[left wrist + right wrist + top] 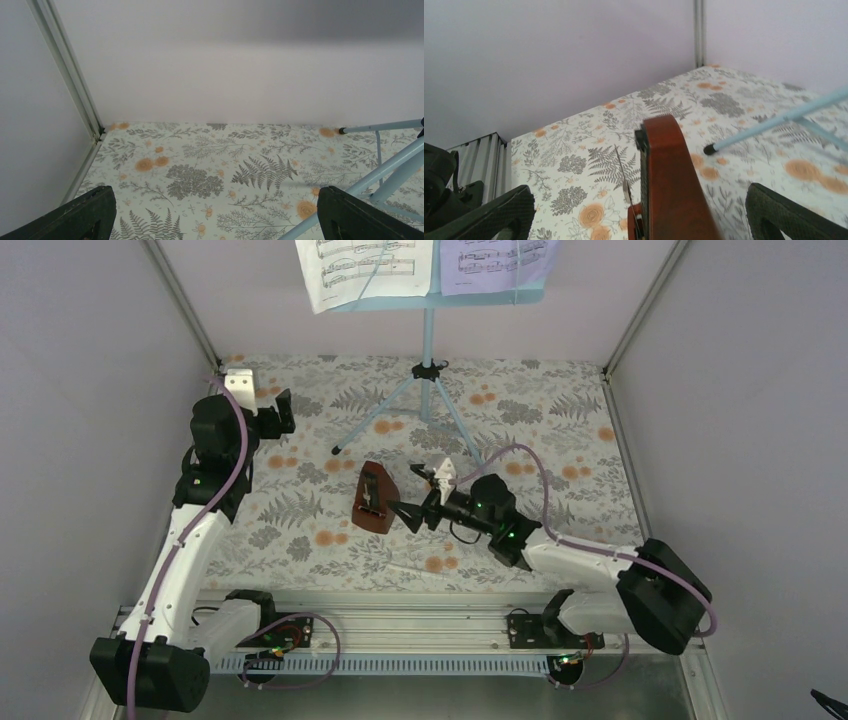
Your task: Pack up the instrument practice props
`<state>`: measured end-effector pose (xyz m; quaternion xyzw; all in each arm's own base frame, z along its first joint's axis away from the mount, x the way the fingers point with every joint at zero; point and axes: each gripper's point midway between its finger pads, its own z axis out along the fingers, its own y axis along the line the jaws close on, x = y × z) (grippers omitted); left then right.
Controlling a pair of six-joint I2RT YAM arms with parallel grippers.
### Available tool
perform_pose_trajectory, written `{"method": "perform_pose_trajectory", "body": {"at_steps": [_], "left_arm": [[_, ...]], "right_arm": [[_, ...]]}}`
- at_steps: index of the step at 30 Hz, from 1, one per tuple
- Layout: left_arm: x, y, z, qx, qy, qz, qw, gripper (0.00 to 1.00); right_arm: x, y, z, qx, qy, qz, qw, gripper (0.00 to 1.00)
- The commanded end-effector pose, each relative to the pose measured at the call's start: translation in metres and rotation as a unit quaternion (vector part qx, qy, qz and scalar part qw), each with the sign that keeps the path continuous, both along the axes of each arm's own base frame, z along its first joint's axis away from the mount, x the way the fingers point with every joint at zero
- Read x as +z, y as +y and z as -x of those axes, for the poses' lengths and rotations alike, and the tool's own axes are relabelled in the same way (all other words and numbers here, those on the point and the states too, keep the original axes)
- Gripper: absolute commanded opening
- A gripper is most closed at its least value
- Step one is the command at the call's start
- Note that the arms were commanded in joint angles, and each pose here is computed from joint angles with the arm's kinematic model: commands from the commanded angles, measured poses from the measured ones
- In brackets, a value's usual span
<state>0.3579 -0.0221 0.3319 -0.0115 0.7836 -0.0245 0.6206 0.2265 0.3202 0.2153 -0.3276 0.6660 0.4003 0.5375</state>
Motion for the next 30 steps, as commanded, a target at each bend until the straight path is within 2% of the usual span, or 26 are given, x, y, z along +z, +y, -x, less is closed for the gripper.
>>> {"method": "perform_pose_trajectory", "body": {"at_steps": [1, 8, 17, 28, 30], "left_arm": [[0.007, -0.003, 0.002, -0.008, -0.014, -0.002, 1.0, 1.0], [0.007, -0.003, 0.002, -0.007, -0.014, -0.002, 1.0, 1.0], [0.006, -0.003, 0.002, -0.008, -0.012, -0.001, 1.0, 1.0], [0.003, -0.008, 0.0, -0.02, -0.007, 0.004, 1.0, 1.0], [0.003, -0.008, 0.0, -0.02, -0.006, 0.005, 1.0, 1.0]], "right_arm": [[0.023, 0.024, -0.001, 0.054, -0.081, -0.001, 0.995, 1.0], [-0.002, 0.052, -0.028, 0.055, -0.094, 0.04, 0.993, 1.0], [-0.031, 0.062, -0.047, 0.04, -0.099, 0.083, 0.991, 1.0], [-0.035, 0.062, -0.061, 0.005, -0.093, 0.075, 0.993, 1.0], [-0.05, 0.063, -0.065, 0.001, -0.082, 0.087, 0.993, 1.0]]}}
